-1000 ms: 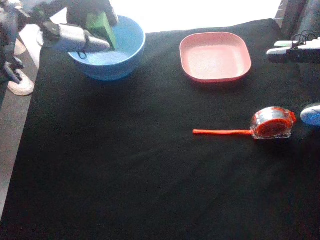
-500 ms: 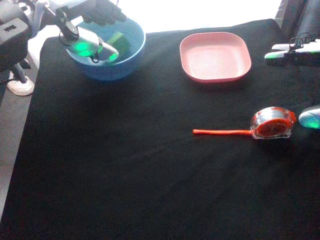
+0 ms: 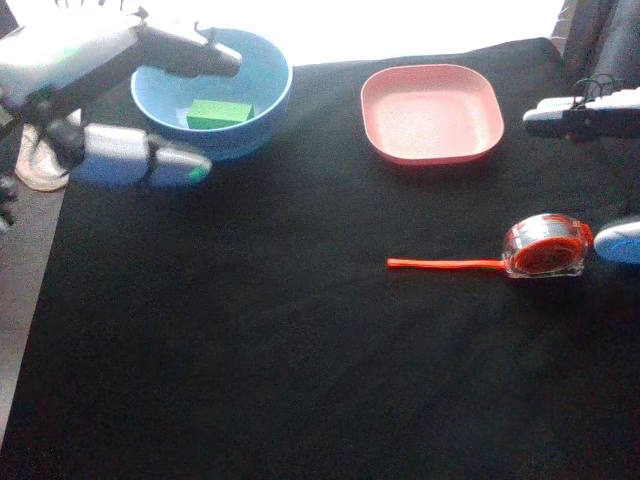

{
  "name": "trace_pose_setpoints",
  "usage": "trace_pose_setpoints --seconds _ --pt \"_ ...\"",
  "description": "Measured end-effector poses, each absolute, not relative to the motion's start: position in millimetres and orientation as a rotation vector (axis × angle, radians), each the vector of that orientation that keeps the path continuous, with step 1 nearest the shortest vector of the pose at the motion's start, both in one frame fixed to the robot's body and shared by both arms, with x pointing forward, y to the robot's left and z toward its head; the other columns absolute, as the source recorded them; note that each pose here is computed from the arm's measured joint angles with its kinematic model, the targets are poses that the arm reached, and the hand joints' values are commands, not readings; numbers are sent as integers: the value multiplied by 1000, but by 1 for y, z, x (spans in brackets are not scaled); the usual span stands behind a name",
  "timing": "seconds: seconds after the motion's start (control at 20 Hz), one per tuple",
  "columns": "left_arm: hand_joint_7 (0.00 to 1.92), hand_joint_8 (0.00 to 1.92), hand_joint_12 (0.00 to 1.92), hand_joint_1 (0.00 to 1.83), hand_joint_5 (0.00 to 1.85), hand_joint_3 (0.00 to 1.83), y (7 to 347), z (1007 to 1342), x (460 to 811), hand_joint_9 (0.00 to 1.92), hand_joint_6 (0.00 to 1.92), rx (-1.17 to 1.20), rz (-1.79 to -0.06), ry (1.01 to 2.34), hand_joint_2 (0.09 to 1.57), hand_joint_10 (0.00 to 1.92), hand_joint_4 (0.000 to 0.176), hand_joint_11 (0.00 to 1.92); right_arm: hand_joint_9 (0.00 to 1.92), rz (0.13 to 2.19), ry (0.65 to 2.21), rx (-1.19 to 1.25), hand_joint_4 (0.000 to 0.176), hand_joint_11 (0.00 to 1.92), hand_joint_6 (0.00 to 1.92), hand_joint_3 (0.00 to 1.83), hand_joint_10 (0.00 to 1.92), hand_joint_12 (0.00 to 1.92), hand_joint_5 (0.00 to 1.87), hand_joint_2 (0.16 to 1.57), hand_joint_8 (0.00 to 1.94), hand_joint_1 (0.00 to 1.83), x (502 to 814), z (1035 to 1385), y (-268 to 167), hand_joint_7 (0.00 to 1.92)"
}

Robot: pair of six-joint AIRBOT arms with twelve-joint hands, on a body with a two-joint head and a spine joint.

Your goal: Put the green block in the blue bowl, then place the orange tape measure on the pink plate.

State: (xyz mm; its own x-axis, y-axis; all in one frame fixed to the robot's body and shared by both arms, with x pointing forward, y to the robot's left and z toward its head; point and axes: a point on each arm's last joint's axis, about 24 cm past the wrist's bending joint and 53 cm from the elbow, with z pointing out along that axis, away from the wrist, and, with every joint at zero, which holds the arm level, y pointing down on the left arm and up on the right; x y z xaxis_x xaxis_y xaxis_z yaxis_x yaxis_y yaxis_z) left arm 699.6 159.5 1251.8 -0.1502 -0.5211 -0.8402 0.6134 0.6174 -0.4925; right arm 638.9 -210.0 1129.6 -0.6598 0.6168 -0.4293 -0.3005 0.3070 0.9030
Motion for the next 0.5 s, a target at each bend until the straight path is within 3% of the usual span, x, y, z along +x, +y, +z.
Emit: trace_pose_setpoints --seconds 0.05,0.1,0.15,0.25,0.35,0.4,0.5 --pt "541 0 1217 748 553 0 162 1252 691 552 0 91 -1000 1398 947 0 33 77 400 1463 1792 278 75 130 1 0 6 985 356 1015 0 883 638 1128 -209 321" --pt "515 0 1207 828 534 0 167 1252 680 535 0 90 -1022 1391 940 0 46 44 394 1462 1804 267 82 57 0 0 1 1041 379 999 0 871 636 1126 -207 338" --pt "488 0 1215 904 496 0 168 1249 671 520 0 92 -1043 1391 948 0 47 8 386 1460 1816 266 69 11 1 0 0 1109 390 998 2 872 635 1122 -205 353" --pt "411 0 1182 960 406 0 163 1240 656 452 0 109 -1073 1407 929 0 38 0 433 1453 1843 268 70 72 2 0 18 1157 396 995 9 849 634 1113 -201 380" --pt "403 0 1242 839 394 0 160 1230 645 438 0 116 -1092 1428 900 0 66 0 515 1440 1878 248 112 149 0 1 33 1243 396 1001 4 842 630 1104 -198 386" --pt "413 3 1258 822 377 0 161 1225 642 451 0 110 -1094 1439 870 5 77 0 497 1434 1889 242 114 144 0 2 15 1226 381 1024 1 822 630 1101 -197 385" --pt "431 5 1190 742 374 0 166 1210 637 474 2 89 -1088 1483 837 11 47 0 531 1410 1915 245 84 127 6 0 14 1162 416 1020 17 875 631 1093 -198 461"
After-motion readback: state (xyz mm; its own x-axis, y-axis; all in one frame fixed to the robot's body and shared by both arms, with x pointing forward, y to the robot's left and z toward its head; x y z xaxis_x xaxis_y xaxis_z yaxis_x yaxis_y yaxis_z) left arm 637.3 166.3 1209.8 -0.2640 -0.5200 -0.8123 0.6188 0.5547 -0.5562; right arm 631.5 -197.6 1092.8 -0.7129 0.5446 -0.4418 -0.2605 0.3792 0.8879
